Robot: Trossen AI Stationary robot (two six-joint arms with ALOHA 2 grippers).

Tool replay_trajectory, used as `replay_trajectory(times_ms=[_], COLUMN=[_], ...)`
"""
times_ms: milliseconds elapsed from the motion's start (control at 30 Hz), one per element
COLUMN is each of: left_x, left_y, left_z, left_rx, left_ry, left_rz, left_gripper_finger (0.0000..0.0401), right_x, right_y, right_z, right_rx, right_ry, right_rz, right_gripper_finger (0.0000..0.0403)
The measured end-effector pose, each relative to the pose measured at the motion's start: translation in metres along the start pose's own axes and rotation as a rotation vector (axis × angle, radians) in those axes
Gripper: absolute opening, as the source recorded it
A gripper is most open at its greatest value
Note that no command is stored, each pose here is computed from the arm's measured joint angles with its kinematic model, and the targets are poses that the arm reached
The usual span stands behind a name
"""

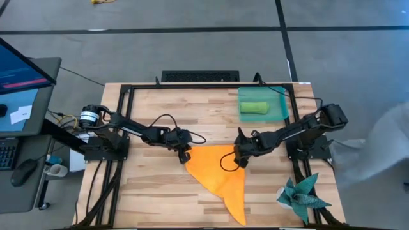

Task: Roll microfiber towels into tight, uniform cylinder then place into a basket
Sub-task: Fold the orange microfiber towel

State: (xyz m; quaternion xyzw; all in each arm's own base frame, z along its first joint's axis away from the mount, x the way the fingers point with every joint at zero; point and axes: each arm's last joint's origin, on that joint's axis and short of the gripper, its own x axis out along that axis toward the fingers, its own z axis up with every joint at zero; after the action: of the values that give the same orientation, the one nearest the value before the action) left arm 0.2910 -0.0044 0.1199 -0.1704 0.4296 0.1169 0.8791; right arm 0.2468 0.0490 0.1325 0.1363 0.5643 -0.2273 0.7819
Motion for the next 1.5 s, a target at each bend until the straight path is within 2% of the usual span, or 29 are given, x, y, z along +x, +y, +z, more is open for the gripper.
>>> replay_trajectory(times_ms=[267,500,600,800,1033,1233,1500], left_x=[0.000,0.000,0.000,0.000,-0.003,-0.031,-0.093], left_y=[0.000,0.000,0.001,0.001,0.000,-0.015,-0.035], left_z=[0.000,0.000,0.000,0.001,0.002,0.014,0.023], left_rx=[0.000,0.000,0.011,0.033,0.077,0.105,0.158], left_ry=[0.003,0.002,-0.006,-0.024,-0.018,-0.020,-0.016], left_rz=[0.000,0.000,0.017,0.039,0.008,-0.030,-0.045], left_gripper_finger=[0.0000,0.0000,0.0000,0.0000,0.0000,0.0000,0.0000], right_x=[-0.006,-0.003,-0.002,-0.002,-0.007,-0.033,-0.088], right_y=[0.007,-0.002,-0.004,-0.002,0.005,0.023,0.062], right_z=[0.000,0.010,0.012,0.010,0.005,0.015,0.035], right_rx=[-0.008,0.046,0.058,0.029,-0.009,-0.059,-0.338], right_ry=[-0.047,-0.062,-0.060,-0.020,-0.013,-0.080,-0.273], right_rz=[0.048,0.039,0.037,0.087,0.114,0.178,0.283], right_gripper_finger=[0.0129,0.0122,0.0100,0.0014,0.0012,0.0011,0.0005])
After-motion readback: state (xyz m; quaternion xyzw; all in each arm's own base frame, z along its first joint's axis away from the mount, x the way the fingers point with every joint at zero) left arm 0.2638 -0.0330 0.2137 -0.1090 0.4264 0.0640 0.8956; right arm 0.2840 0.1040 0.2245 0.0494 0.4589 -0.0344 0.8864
